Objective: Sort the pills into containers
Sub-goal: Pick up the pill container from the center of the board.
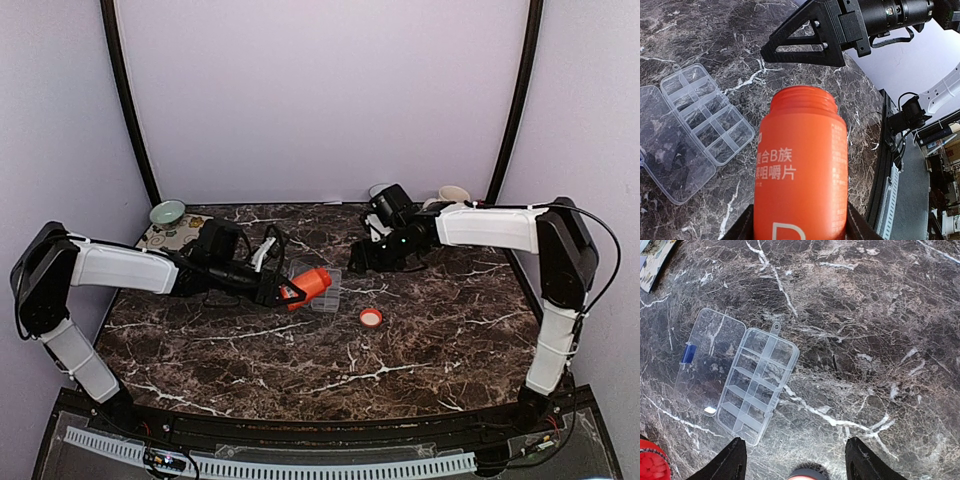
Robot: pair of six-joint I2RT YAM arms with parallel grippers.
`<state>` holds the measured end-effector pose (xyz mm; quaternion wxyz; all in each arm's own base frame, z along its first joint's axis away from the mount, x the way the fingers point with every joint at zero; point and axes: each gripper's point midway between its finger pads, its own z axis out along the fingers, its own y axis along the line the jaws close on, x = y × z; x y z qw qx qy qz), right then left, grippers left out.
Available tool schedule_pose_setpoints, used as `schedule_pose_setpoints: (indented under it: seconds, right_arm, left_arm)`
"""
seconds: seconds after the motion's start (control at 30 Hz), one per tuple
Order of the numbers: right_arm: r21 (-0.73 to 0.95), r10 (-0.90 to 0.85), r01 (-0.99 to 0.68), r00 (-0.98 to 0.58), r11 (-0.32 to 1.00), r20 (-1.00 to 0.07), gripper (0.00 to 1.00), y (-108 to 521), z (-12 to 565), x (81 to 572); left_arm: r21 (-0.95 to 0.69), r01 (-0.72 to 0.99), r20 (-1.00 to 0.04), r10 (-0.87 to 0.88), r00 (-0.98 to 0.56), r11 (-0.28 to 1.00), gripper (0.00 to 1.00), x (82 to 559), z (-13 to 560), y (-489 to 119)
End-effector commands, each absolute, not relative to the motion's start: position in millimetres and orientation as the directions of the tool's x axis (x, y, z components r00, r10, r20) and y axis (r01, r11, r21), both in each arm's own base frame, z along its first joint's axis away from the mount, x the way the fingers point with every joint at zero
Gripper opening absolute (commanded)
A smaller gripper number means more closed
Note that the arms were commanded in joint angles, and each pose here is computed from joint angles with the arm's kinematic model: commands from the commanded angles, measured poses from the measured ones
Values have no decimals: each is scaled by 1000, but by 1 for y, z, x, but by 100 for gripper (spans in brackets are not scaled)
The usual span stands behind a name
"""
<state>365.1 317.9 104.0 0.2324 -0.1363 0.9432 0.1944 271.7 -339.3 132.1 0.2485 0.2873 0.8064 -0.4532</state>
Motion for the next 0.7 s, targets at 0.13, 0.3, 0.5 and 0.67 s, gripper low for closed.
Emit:
schedule_pose_setpoints:
  seconds: [0.13,0.3,0.5,0.67]
  right_arm:
    - [347,-150,-349,-859,870,-489,67,335,101,375]
    - [347,-157,-354,-860,869,-485,66,341,98,381]
    - [337,-168,-347,-871,875,-461,62,348,86,389]
    - [336,-175,-345,-879,876,-444,58,355,77,396]
  left_arm:
    - [-581,690,-667,234,-708,431,0,275,124,-339]
    - [-581,685,-659,240,-713,440,0,275,119,-337]
    - [-583,678,-651,241,-720,448,0,274,116,-336]
    - [-585,674,-649,239,-723,451,0,274,115,-335]
